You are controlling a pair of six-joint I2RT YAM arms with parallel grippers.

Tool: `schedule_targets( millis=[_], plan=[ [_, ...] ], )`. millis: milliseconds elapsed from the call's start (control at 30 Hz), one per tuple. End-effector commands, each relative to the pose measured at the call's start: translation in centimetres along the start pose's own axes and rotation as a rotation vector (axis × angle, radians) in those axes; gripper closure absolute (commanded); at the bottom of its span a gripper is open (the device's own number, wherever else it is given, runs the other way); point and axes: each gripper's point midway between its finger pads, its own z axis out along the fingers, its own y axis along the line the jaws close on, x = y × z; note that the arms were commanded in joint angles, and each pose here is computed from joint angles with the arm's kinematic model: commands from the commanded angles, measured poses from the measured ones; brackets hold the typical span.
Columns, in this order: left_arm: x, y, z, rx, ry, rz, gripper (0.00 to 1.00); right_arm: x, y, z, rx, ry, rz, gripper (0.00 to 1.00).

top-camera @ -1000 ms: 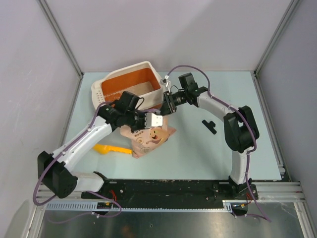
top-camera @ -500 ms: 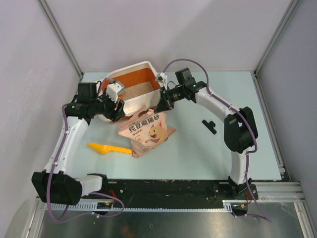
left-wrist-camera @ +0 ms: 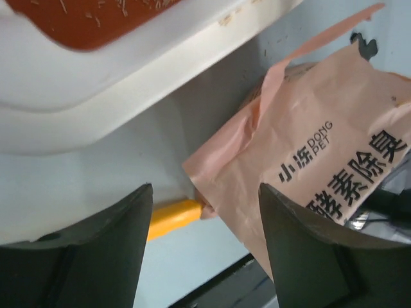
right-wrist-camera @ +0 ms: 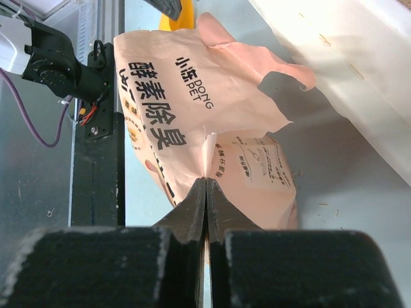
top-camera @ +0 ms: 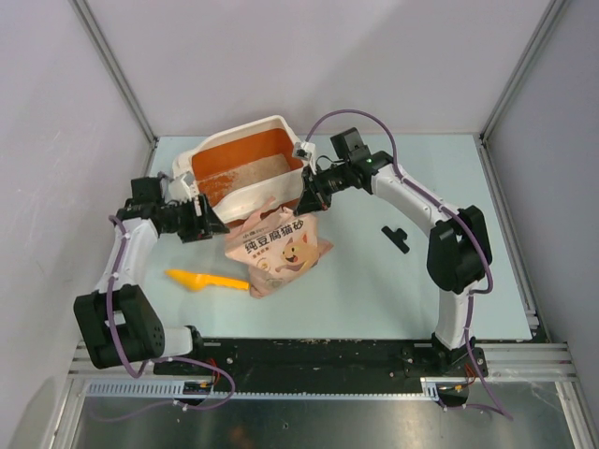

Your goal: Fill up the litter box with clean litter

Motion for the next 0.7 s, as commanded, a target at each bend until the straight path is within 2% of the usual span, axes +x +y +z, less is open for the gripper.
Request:
schedule_targets(
  millis=[0, 200, 233, 300, 400, 433, 567, 600, 633, 667],
  plan=[
    [0.9, -1.3, 0.6, 0.066, -0.015, -0.243, 0.28, -5.2, 3.5, -2.0, -0.038, -0.106, -0.156, 1.00],
    [1.2, -2.3, 1.9, 0.192, 0.025, -0.331, 0.33, -5.0, 3.6, -1.8, -0.043, -0.102, -0.150, 1.00],
    [1.1, -2.4, 1.9, 0.207, 0.026, -0.332, 0.39, -5.1, 3.6, -1.8, -0.041, -0.103, -0.153, 1.00],
    [0.6, -2.9, 2.1, 0.249, 0.028, -0.335, 0.44, -5.0, 3.5, -1.7, -0.041, -0.102, -0.151, 1.00],
    [-0.5, -3.5, 2.1, 0.308, 0.018, -0.331, 0.62, -4.9, 3.3, -1.7, -0.036, -0.100, -0.146, 1.00],
    [-0.7, -3.7, 2.0, 0.318, 0.015, -0.322, 0.74, -4.8, 3.2, -1.7, -0.033, -0.100, -0.144, 1.00],
    [-1.3, -4.0, 1.8, 0.335, 0.000, -0.291, 0.95, -4.8, 2.7, -1.8, -0.019, -0.105, -0.126, 0.99],
    [-1.2, -4.0, 1.7, 0.336, -0.001, -0.288, 0.98, -5.0, 2.5, -2.0, -0.010, -0.112, -0.121, 0.96],
    [-1.3, -4.3, 1.5, 0.341, -0.012, -0.270, 1.00, -5.2, 2.1, -2.1, 0.006, -0.118, -0.117, 0.82],
    [-1.3, -4.4, 1.3, 0.342, -0.021, -0.253, 1.00, -5.5, 2.0, -2.2, 0.013, -0.125, -0.122, 0.73]
  ],
)
